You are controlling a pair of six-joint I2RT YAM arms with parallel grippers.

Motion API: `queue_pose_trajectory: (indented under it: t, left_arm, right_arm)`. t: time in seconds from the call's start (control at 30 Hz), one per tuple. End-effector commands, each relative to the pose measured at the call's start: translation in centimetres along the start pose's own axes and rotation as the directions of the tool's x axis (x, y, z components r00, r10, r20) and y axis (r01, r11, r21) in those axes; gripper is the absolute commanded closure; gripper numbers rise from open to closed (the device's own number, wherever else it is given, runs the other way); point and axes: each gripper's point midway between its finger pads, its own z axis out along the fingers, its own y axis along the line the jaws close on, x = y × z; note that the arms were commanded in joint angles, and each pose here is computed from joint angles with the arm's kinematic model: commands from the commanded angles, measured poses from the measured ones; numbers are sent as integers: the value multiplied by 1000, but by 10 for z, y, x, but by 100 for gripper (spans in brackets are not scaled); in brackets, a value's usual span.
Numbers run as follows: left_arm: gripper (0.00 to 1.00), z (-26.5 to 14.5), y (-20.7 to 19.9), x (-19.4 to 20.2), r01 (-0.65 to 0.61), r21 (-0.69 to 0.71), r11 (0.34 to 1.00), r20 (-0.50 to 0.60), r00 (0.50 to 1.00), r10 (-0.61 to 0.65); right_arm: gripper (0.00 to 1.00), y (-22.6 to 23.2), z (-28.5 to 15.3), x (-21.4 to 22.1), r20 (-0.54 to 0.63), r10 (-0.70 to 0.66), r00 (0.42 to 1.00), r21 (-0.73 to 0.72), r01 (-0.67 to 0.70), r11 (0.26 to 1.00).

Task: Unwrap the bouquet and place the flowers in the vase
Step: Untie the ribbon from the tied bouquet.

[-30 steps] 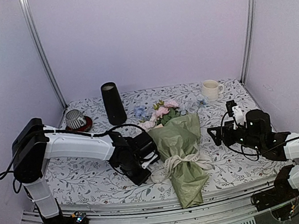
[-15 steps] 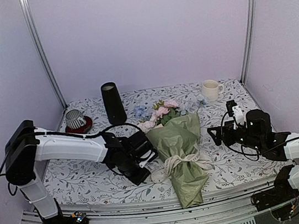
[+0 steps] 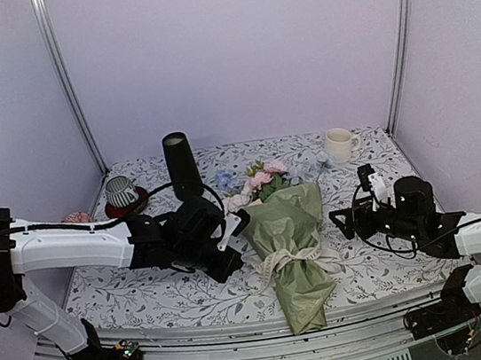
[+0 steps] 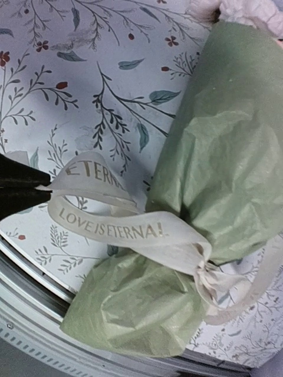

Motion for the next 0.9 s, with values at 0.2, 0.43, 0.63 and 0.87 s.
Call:
queue_pose_trajectory:
  t: [0.2, 0.43, 0.63, 0.87]
  left_arm:
    - [100, -36, -18, -36, 8, 89, 996, 264, 964, -32]
    - [100, -46, -15, -32, 8, 95, 995, 298, 954, -36]
    - [100, -40, -17, -27, 4, 104, 995, 275, 961, -32]
    - [100, -37, -16, -22, 2, 102, 995, 262, 965, -28]
  right_arm:
    - [21, 52, 10, 19, -103, -55, 993, -281, 24, 959]
    - [22, 51, 16, 47, -230, 59, 971, -220, -111, 969]
    - [25, 58, 12, 48, -291, 141, 946, -216, -208, 954]
    - [24, 47, 11, 37, -357, 191, 914, -78, -234, 969]
